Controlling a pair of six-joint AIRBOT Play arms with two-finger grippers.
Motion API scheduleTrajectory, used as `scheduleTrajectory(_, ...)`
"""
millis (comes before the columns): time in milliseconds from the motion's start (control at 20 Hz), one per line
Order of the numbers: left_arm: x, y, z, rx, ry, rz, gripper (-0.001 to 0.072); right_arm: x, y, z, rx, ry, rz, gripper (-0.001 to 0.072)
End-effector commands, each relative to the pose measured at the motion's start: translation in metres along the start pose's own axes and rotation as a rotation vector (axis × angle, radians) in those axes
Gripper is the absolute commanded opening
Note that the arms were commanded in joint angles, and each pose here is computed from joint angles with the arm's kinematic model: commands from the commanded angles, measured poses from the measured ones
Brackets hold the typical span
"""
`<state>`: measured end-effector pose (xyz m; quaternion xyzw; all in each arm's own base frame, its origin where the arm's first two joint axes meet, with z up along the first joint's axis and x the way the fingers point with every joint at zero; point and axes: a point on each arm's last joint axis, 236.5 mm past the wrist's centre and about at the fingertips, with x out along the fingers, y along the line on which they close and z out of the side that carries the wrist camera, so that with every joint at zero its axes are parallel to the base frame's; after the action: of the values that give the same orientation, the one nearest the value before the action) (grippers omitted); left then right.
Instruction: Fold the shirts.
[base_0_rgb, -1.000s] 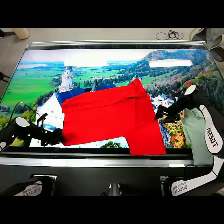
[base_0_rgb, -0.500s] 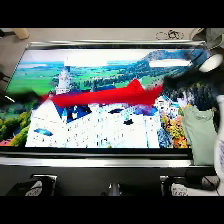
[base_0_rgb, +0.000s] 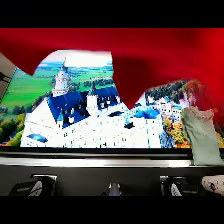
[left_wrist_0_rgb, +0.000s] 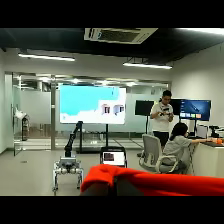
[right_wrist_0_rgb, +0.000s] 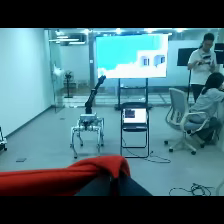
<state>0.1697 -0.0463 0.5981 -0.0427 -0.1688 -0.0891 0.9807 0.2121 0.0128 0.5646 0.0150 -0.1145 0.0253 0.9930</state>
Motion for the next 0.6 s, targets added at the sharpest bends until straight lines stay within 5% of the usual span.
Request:
scheduleTrajectory(0, -0.002, 0.012, -0.023, 0.014, 0.115, 0.052, 0.0024, -0.021, -0.013, -0.013, -0.019, 0.076, -0.065, 0.0019)
scheduleTrajectory(200, 0.035, 0.049, -0.139, -0.026, 0.502, 0.107, 0.0023, 0.031, -0.028, -0.113, -0.011, 0.442, -0.084, 0.002)
scheduleTrajectory(550, 0.049, 0.112, -0.493, -0.232, 1.314, 0.139, 0.0023, 0.104, -0.027, -0.433, 0.174, 1.457, 0.016, 0.0019)
